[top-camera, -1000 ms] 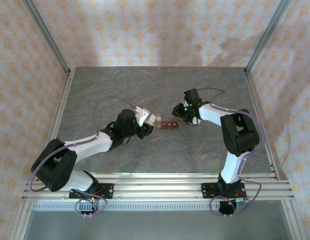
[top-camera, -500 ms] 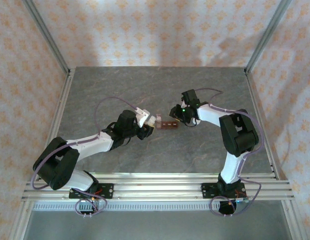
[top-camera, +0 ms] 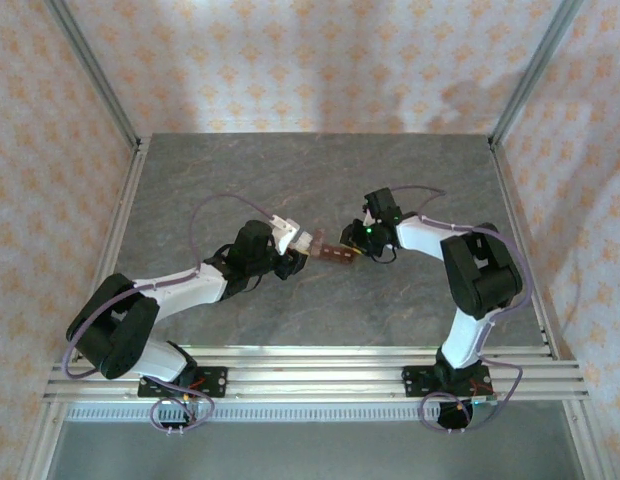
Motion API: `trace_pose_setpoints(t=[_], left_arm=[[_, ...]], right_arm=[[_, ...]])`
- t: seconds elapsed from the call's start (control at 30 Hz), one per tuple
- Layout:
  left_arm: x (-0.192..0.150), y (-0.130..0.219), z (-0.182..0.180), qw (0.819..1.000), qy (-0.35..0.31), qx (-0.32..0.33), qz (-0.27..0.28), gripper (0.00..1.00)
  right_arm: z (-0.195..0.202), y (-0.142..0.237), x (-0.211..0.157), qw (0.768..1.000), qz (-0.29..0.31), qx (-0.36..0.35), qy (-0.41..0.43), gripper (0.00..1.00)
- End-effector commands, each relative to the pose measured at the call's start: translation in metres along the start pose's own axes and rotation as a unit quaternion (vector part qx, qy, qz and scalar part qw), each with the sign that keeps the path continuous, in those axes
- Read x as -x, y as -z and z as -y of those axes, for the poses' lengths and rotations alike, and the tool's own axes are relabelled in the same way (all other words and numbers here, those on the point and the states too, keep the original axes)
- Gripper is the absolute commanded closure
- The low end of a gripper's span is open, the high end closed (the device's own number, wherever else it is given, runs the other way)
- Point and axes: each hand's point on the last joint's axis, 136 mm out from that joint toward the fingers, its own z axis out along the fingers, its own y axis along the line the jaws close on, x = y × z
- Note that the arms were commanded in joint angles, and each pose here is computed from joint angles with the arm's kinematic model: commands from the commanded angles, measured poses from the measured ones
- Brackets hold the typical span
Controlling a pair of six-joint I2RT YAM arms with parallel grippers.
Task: Sort the pills into containers
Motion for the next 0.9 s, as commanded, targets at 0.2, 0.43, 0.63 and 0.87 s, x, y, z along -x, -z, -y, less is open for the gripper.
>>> trace_pose_setpoints(t=[0.2, 0.43, 0.63, 0.87], left_arm=[[0.003, -0.002, 0.003, 1.000, -0.001, -0.002, 0.002, 1.00], [-0.002, -0.004, 0.002, 1.000, 0.000, -0.001, -0.009, 1.00], [-0.007, -0.006, 0.001, 1.000, -0.004, 0.001, -0.028, 1.00], [-0.010, -0.007, -0.001, 0.998, -0.013, 0.005, -0.055, 1.00]], right_arm=[[-0.009, 0.027, -0.004, 0.999, 0.038, 0.006, 0.013, 0.54], [-0.009, 0.053, 0.006, 0.996, 0.079, -0.021, 0.043, 0.24], [0.002, 0.063, 0.010, 0.991, 0.095, -0.061, 0.070, 0.11], [0.014, 0.064, 0.008, 0.988, 0.093, -0.091, 0.082, 0.10]])
